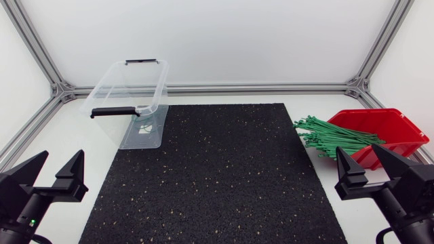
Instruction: Take a green cable tie from the red box, thread the tail through the head to close it, then place it in the transparent bin on the left.
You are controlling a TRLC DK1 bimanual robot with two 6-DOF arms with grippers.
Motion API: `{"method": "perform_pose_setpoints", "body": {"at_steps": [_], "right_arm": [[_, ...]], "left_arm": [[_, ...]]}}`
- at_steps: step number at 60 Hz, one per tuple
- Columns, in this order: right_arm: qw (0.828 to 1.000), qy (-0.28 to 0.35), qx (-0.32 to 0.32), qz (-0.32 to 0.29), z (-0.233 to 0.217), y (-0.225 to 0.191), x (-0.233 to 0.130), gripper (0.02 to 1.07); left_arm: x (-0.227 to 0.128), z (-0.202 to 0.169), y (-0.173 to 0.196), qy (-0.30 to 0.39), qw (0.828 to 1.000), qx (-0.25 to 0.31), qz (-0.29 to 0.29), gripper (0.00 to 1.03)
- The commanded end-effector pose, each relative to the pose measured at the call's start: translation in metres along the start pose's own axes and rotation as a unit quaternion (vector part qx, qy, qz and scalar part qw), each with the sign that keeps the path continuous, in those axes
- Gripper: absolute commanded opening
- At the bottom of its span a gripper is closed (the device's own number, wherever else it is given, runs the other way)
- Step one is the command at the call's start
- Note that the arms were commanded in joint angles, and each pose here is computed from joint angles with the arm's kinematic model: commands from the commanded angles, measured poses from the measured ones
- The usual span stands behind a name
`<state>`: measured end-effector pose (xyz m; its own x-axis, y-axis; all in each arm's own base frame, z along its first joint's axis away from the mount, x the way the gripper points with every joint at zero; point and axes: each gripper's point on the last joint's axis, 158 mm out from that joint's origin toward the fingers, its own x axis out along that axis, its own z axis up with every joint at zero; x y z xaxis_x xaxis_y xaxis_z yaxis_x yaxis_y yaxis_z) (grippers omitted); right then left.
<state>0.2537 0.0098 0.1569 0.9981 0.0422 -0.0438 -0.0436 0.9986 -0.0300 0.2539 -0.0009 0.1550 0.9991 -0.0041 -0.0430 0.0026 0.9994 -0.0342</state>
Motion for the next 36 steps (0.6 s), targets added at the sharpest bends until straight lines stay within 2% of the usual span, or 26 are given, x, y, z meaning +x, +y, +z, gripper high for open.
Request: {"method": "perform_pose_setpoints", "body": {"at_steps": [1,23,36], "right_arm": [[1.0,0.007,-0.007,0.0,-0.008,0.001,0.0,1.04],[1.0,0.001,-0.006,-0.002,-0.006,-0.001,0.0,1.04],[1.0,-0.019,0.001,-0.004,0.013,-0.002,-0.002,1.04]], "left_arm": [[0.002,-0.022,0.001,0.025,1.0,-0.012,0.001,0.99],[0.002,-0.022,0.0,0.025,1.0,-0.012,0.0,0.99],[0.002,-0.022,0.0,0.025,1.0,-0.011,0.0,0.99]]}}
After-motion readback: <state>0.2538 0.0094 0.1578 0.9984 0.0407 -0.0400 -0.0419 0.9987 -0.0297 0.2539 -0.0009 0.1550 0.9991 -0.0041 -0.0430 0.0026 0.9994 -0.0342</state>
